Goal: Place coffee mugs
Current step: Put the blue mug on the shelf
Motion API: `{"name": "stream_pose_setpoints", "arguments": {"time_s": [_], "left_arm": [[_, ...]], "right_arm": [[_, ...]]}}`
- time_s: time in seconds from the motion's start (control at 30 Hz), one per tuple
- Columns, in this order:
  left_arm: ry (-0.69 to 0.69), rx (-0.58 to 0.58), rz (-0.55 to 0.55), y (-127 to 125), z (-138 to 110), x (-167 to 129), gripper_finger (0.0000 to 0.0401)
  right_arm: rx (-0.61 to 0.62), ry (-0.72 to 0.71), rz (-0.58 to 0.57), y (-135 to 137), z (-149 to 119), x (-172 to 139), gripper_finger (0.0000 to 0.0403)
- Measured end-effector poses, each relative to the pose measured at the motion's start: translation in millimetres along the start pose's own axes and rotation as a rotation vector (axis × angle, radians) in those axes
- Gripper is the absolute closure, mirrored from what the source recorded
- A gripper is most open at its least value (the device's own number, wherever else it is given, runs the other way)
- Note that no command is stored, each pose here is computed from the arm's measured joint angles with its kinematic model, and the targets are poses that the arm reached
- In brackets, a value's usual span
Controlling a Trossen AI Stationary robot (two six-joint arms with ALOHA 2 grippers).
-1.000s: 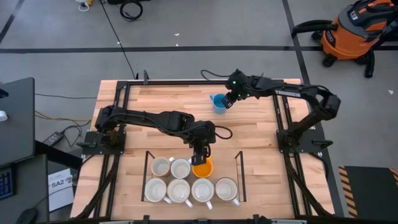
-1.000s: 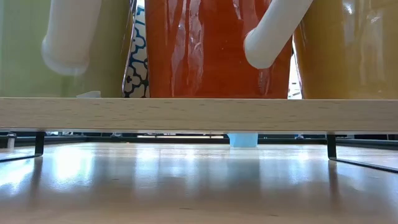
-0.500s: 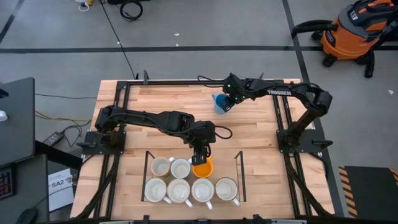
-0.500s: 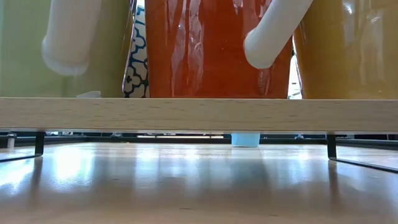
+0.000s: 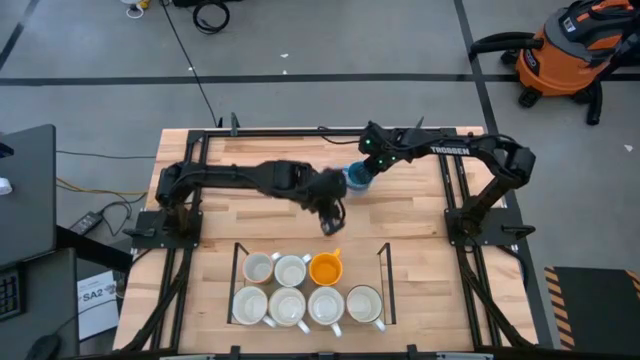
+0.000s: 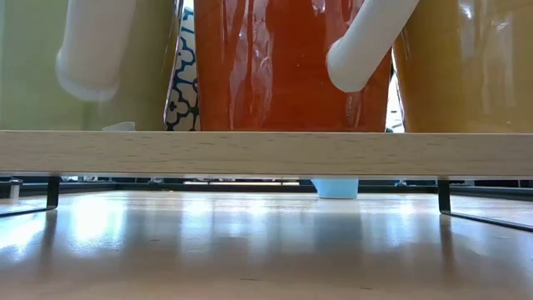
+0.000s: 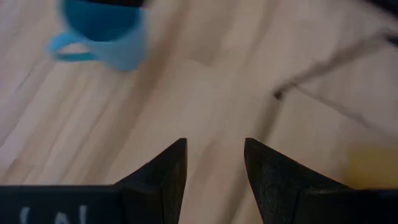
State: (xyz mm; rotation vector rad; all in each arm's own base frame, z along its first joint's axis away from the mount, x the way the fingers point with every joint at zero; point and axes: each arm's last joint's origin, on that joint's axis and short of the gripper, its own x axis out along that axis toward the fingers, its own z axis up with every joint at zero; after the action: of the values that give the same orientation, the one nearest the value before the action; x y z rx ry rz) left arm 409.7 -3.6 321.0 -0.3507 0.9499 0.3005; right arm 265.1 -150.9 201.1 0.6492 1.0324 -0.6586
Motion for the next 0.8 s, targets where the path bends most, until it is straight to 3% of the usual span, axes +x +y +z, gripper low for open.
{"name": "stream_pose_setpoints", "arguments": {"time_s": [0.1, 0.27, 0.53, 0.8], "left_arm": [[-0.012, -0.132, 0.031, 18.2, 8.1, 1.8, 0.0234], [-0.025, -0.227, 0.068, 46.8, 19.2, 3.6, 0.0234], [-0.038, -0.284, 0.105, 74.3, 28.0, 3.9, 0.0234], [-0.038, -0.273, 0.105, 75.2, 28.3, 3.9, 0.0234]], "right_arm": [[0.032, 0.008, 0.006, 4.4, -2.3, 0.1, 0.0359], [0.054, 0.029, 0.034, 11.9, -6.4, 0.2, 0.0362], [0.107, 0.081, 0.102, 27.4, -15.0, 0.7, 0.035], [0.121, 0.134, 0.151, 50.3, -29.1, 0.3, 0.035]]}}
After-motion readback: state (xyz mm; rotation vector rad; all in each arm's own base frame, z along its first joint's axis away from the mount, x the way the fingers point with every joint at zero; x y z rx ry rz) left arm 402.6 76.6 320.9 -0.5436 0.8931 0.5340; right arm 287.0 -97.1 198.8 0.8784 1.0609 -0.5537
